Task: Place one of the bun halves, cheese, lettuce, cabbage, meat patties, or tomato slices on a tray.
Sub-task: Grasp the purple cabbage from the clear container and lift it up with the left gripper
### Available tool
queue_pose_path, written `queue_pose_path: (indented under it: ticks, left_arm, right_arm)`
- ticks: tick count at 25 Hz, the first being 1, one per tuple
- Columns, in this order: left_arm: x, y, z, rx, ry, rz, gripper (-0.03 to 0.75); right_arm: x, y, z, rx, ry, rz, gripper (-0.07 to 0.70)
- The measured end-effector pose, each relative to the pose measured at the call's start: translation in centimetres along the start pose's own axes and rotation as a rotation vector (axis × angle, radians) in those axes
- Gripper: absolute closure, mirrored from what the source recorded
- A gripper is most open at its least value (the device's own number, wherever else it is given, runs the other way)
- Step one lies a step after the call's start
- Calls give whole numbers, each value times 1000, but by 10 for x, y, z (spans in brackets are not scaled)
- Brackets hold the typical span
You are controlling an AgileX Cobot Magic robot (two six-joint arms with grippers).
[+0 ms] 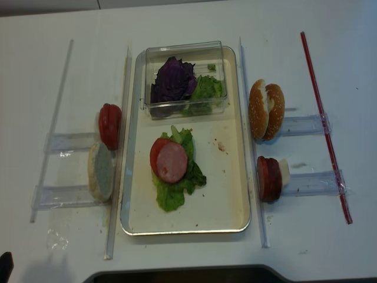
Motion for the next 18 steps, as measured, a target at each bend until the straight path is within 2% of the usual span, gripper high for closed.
queue_pose_path:
  ticks: [18]
  left_arm:
    - [0,0,0,0,0,0,537]
  right_arm:
    - [0,-2,1,-8,-8,-18,172]
Point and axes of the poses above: a point on each arm's last joint axis where the gripper is mounted, x pointing out along that axis toward the gripper, y along the wrist's bending axis when the last joint is at zero, z = x × y, the point moved 4 cm from there along x, pointing out along that axis toward the gripper, and after that the axes turned 12 degrees about x, right-handed, at the moved point
